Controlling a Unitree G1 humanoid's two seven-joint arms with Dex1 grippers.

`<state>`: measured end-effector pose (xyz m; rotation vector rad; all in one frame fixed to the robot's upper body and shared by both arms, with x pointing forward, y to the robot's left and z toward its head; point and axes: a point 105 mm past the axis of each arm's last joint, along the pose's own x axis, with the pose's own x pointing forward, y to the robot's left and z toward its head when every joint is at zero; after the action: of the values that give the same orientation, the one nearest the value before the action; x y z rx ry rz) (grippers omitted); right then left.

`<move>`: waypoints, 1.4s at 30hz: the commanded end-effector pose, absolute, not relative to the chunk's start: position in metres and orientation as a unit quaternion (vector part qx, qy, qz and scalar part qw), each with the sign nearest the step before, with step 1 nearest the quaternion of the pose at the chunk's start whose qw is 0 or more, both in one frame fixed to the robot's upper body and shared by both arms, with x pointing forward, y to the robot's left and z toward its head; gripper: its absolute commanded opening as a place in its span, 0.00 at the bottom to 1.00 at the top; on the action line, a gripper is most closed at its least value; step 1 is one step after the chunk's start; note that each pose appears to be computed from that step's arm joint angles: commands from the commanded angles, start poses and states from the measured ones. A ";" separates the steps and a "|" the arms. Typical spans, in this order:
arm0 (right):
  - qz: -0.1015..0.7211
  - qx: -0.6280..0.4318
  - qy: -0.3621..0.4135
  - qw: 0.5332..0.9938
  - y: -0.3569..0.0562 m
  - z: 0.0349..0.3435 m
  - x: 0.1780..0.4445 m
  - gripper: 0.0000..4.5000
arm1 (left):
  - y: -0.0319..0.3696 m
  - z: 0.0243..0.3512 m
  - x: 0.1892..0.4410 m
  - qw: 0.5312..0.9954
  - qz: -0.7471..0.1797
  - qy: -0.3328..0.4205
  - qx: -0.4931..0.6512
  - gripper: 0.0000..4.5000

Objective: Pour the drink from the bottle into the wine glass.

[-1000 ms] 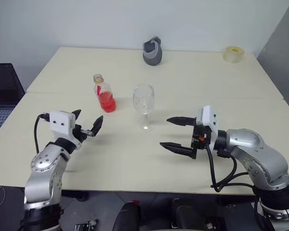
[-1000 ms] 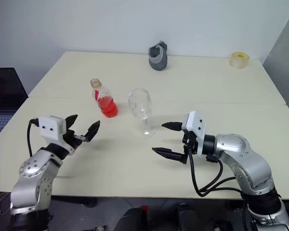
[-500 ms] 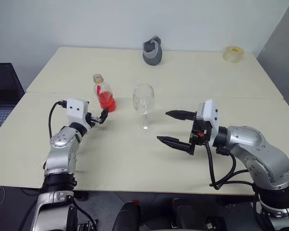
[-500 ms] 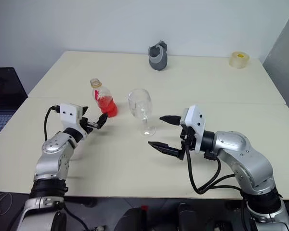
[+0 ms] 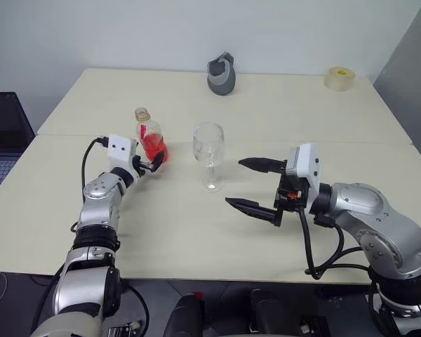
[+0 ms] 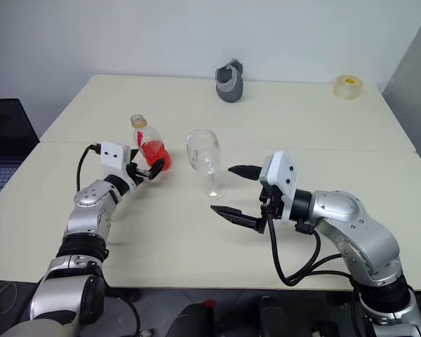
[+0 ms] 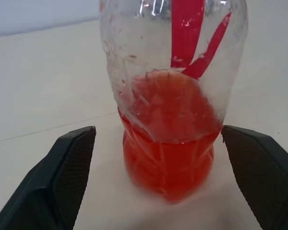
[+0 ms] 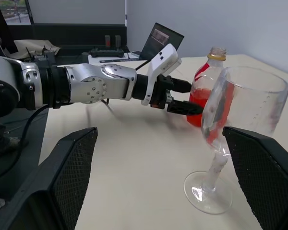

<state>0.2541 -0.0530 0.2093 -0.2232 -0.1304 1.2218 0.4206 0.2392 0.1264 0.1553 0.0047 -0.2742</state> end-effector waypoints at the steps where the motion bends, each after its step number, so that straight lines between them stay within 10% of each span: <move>1: 0.574 -0.112 -0.086 0.807 -0.052 0.218 0.248 0.99 | 0.232 0.141 0.429 0.986 -0.147 -0.019 0.077 1.00; 13: 0.573 -0.110 -0.089 0.807 -0.050 0.218 0.249 0.99 | 0.227 0.147 0.441 0.985 -0.151 -0.022 0.074 1.00; 28: 0.567 -0.104 -0.097 0.812 -0.048 0.220 0.252 1.00 | 0.232 0.153 0.438 0.986 -0.153 -0.041 0.048 0.21; 42: 0.563 -0.100 -0.101 0.814 -0.047 0.221 0.252 1.00 | 0.230 0.176 0.422 0.983 -0.159 -0.077 0.054 0.17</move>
<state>0.2563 -0.0484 0.2096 -0.1983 -0.1555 1.1979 0.4234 0.2289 0.1484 0.0941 -0.0636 -0.3253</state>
